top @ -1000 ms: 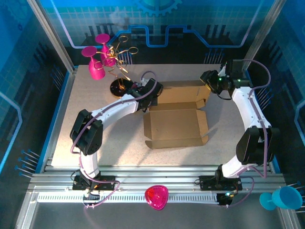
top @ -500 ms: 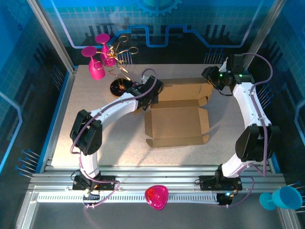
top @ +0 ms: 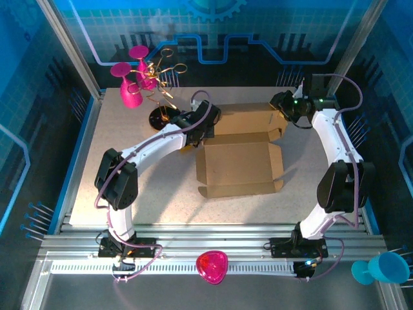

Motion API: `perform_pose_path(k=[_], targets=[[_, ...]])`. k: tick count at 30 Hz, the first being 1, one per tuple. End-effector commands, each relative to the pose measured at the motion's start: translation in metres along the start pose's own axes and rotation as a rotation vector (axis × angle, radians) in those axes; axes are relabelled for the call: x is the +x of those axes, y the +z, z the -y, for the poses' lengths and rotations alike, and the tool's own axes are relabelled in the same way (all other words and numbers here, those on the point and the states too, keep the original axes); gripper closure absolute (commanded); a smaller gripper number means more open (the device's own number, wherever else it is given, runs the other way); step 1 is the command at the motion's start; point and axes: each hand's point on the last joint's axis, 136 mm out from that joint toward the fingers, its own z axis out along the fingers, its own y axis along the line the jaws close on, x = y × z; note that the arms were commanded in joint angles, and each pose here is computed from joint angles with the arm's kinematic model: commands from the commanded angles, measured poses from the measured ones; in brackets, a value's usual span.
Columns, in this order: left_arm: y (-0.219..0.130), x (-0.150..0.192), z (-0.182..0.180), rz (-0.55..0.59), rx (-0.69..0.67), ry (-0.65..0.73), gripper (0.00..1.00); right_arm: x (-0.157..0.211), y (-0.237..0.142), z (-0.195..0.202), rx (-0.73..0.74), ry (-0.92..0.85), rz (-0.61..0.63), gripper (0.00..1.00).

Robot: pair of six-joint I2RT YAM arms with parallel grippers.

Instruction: Fold the paper box

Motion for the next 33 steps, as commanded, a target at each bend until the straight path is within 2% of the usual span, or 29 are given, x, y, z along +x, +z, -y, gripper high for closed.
perform_pose_path(k=[1, 9, 12, 13, 15, 16, 17, 24, 29, 32, 33], targets=[[-0.013, -0.018, 0.007, 0.024, 0.052, -0.03, 1.0, 0.003, -0.011, -0.023, -0.111, 0.055, -0.004, 0.62], [-0.019, -0.026, 0.005, 0.024, 0.063, -0.056, 1.0, -0.016, -0.027, -0.043, -0.231, 0.167, 0.043, 1.0], [-0.023, -0.031, 0.004, 0.027, 0.065, -0.07, 1.0, -0.022, -0.037, -0.049, -0.25, 0.181, 0.069, 1.0], [-0.025, -0.034, 0.004, 0.029, 0.066, -0.077, 1.0, -0.023, -0.042, -0.051, -0.256, 0.177, 0.078, 0.99], [-0.029, -0.038, 0.003, 0.03, 0.067, -0.093, 1.0, -0.027, -0.052, -0.052, -0.241, 0.162, 0.112, 0.69], [-0.03, -0.04, 0.002, 0.031, 0.067, -0.1, 1.0, -0.029, -0.058, -0.05, -0.226, 0.151, 0.142, 0.58], [-0.032, -0.043, 0.001, 0.032, 0.067, -0.108, 1.0, -0.029, -0.064, -0.046, -0.211, 0.145, 0.167, 0.52], [-0.039, -0.054, 0.003, 0.035, 0.082, -0.121, 1.0, -0.016, -0.066, -0.015, -0.221, 0.194, 0.197, 0.49], [-0.041, -0.056, 0.003, 0.028, 0.085, -0.119, 1.0, -0.014, -0.072, -0.009, -0.232, 0.164, 0.224, 0.46], [-0.041, -0.056, 0.003, 0.023, 0.086, -0.123, 1.0, -0.012, -0.073, 0.002, -0.188, 0.128, 0.231, 0.47], [-0.041, -0.056, 0.003, 0.021, 0.087, -0.124, 1.0, -0.011, -0.073, 0.007, -0.168, 0.117, 0.233, 0.51]])
